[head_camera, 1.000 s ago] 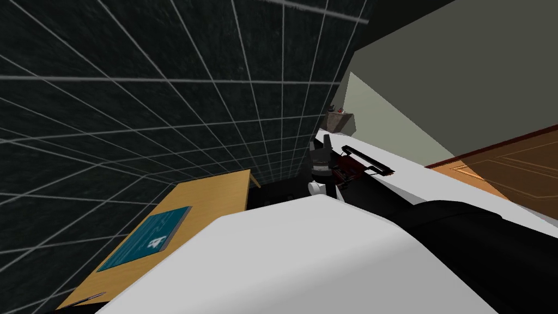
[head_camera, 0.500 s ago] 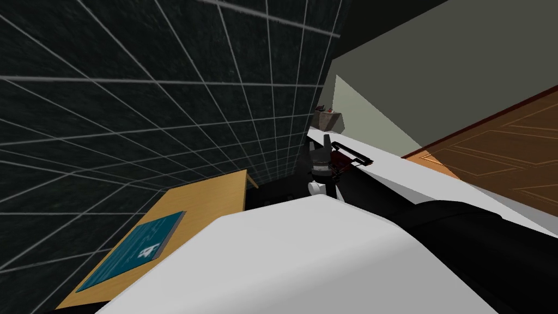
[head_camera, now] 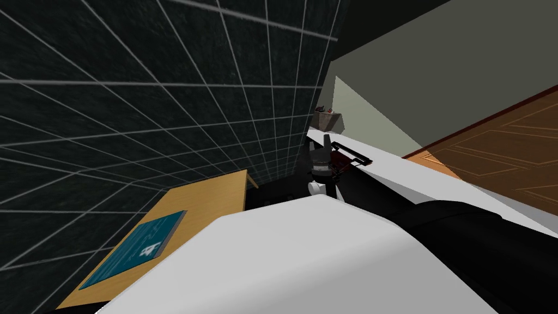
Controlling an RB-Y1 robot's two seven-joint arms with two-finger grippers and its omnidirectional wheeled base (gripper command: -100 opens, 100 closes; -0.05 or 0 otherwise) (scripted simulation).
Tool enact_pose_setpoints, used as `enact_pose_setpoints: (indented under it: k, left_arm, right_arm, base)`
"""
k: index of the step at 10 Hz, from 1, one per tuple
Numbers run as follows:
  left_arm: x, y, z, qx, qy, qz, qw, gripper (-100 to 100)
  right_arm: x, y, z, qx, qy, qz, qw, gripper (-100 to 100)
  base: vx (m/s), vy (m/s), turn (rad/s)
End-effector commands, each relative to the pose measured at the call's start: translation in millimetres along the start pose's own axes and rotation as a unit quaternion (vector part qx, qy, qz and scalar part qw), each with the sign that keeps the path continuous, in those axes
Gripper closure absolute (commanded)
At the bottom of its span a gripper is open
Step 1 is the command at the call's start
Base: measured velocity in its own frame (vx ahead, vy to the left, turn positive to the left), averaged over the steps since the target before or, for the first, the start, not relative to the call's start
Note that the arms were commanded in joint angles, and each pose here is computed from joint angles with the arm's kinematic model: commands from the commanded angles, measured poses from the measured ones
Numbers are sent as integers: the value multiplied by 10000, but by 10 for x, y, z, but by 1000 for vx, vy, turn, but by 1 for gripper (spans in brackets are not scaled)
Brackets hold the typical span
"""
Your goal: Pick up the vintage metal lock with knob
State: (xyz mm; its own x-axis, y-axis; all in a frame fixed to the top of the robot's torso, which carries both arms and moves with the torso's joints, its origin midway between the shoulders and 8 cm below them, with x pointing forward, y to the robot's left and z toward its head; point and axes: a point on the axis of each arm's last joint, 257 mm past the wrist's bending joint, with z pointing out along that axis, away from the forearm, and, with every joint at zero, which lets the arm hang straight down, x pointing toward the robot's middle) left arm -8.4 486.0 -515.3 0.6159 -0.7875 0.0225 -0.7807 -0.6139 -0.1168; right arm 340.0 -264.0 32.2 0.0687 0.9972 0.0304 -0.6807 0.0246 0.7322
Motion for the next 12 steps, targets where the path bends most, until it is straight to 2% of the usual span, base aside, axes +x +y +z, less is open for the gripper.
enact_pose_setpoints:
  k: [1,2,10,11,12]
  left_arm:
    - [0,0,0,0,0,0,10000,0]
    - [14,15,-38,-10,16,137,9999,100]
    - [60,73,-264,-41,65,893,9960,100]
    - [55,66,-248,-34,64,814,9967,100]
    - [53,70,-251,-40,63,838,9965,0]
  right_arm:
    - [0,0,0,0,0,0,10000,0]
    - [0,0,0,0,0,0,10000,0]
    - [-1,0,-1,1,0,-1,10000,0]
    - [0,0,0,0,0,-1,10000,0]
    - [0,0,0,0,0,0,10000,0]
  base:
    - [0,0,0]
    - [67,17,269]
    - [106,8,197]
    - [38,-3,32]
    - [7,-1,-7]
